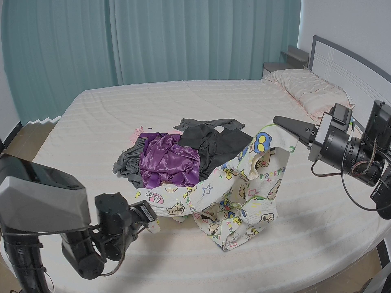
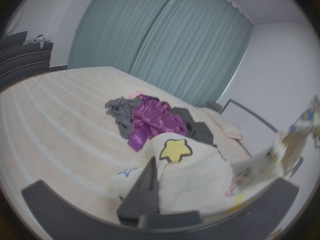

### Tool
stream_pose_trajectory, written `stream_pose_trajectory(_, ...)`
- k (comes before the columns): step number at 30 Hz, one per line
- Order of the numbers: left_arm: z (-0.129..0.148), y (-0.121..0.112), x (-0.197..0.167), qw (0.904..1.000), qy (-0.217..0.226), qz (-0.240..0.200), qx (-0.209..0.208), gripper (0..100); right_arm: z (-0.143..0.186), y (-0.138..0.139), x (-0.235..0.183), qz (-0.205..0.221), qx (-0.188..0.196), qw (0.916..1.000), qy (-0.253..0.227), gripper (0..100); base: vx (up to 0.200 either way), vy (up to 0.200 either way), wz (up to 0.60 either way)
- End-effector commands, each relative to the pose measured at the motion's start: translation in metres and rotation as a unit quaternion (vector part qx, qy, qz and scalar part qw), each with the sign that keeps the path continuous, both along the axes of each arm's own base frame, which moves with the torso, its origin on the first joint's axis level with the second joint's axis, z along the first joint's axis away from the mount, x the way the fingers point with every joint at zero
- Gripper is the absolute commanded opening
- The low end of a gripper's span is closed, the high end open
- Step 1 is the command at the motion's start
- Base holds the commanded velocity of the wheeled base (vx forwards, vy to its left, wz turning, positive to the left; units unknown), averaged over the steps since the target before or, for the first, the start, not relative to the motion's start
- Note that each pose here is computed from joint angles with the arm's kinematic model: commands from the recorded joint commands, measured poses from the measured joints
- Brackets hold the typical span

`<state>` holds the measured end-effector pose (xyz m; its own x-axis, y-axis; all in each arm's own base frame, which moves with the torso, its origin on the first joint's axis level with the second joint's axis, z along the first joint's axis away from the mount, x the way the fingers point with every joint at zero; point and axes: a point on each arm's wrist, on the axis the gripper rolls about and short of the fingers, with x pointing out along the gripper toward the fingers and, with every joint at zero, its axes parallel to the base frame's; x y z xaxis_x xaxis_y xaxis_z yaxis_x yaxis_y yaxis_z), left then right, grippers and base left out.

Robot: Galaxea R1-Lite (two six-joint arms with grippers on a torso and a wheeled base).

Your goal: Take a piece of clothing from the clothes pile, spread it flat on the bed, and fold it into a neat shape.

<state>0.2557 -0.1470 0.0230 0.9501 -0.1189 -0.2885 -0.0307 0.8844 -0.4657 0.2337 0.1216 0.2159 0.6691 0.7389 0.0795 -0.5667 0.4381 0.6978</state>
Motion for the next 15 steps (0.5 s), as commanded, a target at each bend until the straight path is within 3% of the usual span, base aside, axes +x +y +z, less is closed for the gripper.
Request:
stream_pose_trajectory(1,0.087,0.031,-0.052,0.9908,-0.114,-0.003,-0.074,0,-0.029,-0.005,0.005,-0.02,-0.008,0.9976,0.066,0,0.0,0.0,0.0)
stream_pose_trajectory(5,0.105,0.036,-0.061,0.9861,-0.15,-0.003,-0.072,0,-0.028,-0.001,0.007,-0.019,-0.006,0.9977,0.065,0,0.0,0.0,0.0)
stream_pose_trajectory(7,0.113,0.039,-0.065,0.9841,-0.172,-0.009,-0.042,0,-0.004,0.003,0.0,-0.022,0.014,0.9994,0.022,0,0.0,0.0,0.0)
stream_pose_trajectory(10,0.125,0.042,-0.07,0.9797,-0.195,-0.01,-0.045,0,0.034,0.0,-0.012,-0.021,0.046,0.9982,-0.033,0,0.0,0.0,0.0)
stream_pose_trajectory(15,0.129,0.045,-0.078,0.9778,-0.205,-0.01,-0.043,0,0.046,0.005,-0.044,0.018,0.061,0.9967,-0.051,0,0.0,0.0,0.0)
